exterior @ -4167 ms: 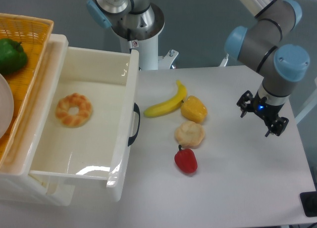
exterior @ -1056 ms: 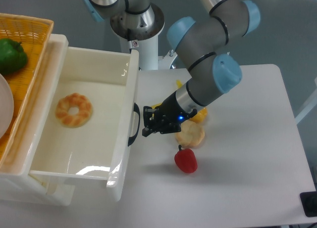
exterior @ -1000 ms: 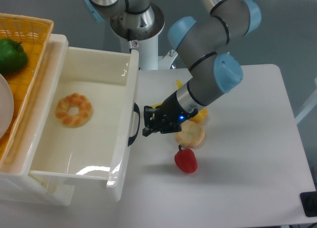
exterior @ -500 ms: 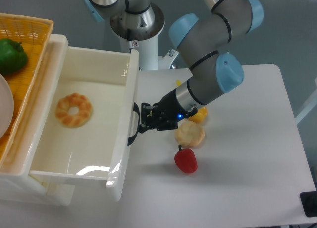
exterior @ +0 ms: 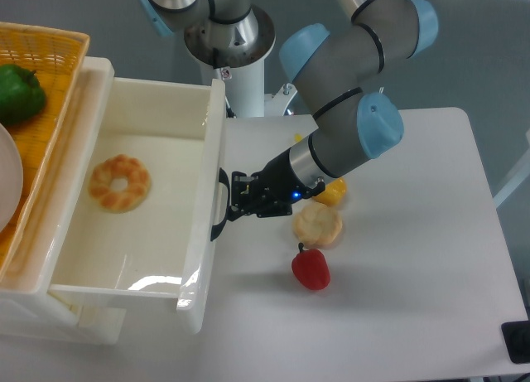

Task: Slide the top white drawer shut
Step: 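Push the white drawer into the cabinet with the gripper, then hold the gripper against the closed drawer front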

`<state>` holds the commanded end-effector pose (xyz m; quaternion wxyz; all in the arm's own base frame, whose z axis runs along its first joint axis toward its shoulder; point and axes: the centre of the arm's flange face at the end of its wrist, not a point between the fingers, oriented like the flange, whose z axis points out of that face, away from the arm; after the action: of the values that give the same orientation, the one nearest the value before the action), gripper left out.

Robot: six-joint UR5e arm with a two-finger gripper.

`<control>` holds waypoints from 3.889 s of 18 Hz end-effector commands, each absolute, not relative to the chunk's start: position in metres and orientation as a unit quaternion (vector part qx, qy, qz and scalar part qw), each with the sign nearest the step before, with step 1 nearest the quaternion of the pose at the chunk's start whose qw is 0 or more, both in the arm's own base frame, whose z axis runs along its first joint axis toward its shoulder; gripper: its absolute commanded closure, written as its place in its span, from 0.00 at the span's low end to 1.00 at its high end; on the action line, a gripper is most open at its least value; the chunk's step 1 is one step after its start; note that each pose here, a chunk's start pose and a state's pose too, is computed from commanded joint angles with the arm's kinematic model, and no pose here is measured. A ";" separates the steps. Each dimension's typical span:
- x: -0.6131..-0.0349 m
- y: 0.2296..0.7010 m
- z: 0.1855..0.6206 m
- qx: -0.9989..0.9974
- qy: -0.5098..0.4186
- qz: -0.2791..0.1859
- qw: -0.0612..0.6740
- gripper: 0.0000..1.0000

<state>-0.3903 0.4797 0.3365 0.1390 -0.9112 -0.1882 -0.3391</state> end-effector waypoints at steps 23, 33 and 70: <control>-0.339 0.513 0.343 -0.917 -0.154 -0.350 0.114 0.96; -0.308 0.528 0.343 -0.920 -0.131 -0.357 0.101 0.95; -0.238 0.562 0.343 -0.922 -0.097 -0.366 0.074 0.93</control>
<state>-0.2384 0.5619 0.3426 0.0741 -0.9224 -0.0969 -0.3665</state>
